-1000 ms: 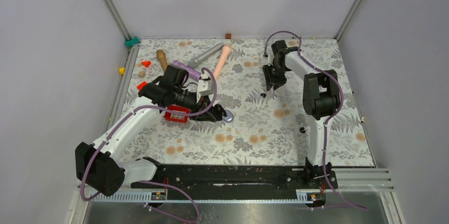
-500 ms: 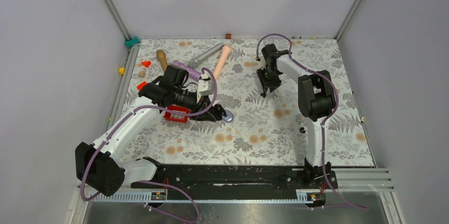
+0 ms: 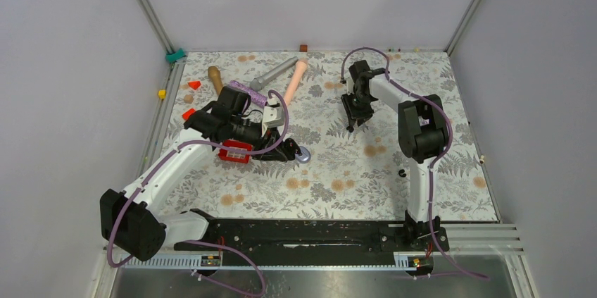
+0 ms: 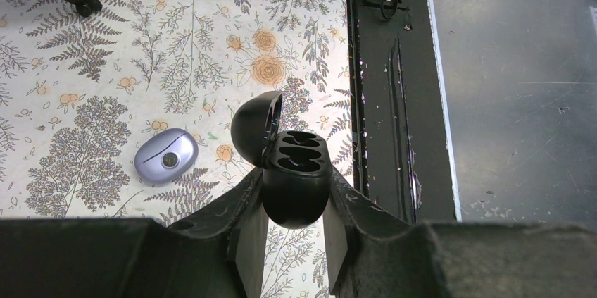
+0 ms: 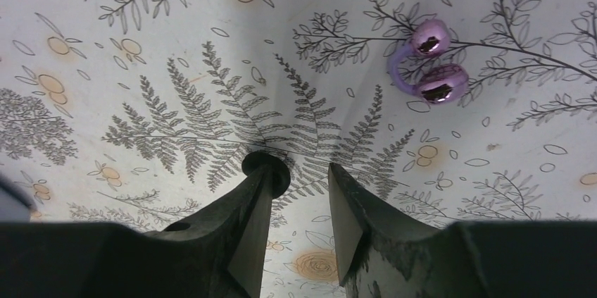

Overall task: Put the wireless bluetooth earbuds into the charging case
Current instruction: Pick up the earbud from the center of the board.

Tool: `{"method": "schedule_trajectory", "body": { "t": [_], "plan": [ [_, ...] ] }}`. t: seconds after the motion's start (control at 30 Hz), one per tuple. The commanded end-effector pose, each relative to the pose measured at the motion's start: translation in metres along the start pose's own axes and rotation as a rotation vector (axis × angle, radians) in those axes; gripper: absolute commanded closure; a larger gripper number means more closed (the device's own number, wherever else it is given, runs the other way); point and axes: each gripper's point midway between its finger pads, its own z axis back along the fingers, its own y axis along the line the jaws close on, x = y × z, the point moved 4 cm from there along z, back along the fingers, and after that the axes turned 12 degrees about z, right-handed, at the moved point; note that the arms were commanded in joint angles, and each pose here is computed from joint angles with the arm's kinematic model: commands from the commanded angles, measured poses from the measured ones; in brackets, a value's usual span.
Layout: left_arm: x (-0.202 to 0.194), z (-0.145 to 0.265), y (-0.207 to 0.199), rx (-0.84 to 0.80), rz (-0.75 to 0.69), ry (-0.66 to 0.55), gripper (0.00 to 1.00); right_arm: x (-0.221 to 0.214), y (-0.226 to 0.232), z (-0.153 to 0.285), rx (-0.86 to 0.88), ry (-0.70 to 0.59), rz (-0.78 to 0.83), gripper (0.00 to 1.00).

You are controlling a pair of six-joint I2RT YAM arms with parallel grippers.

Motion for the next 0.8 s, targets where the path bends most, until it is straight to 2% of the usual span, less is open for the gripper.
{"method": "schedule_trajectory", "body": {
  "t": [0.0,0.23,0.37,0.63,0.77],
  "plan": [
    [0.007,0.001,-0.001,0.004,-0.064,-0.024,1.00,0.006,0.016,0.018,0.061,-0.049,0.021,0.58],
    [0.006,0.001,0.000,0.005,-0.064,-0.023,1.00,0.002,0.025,0.016,0.110,-0.044,0.033,0.60],
    [0.006,0.001,0.001,0.005,-0.062,-0.022,1.00,0.002,0.030,0.017,0.145,-0.050,0.036,0.65],
    [0.006,0.001,0.001,0.003,-0.060,-0.022,1.00,0.002,0.035,0.020,0.181,-0.057,0.040,0.84],
    [0.006,0.001,0.000,0.001,-0.060,-0.022,1.00,0.004,0.037,0.024,0.194,-0.067,0.044,0.90]
  ]
}}
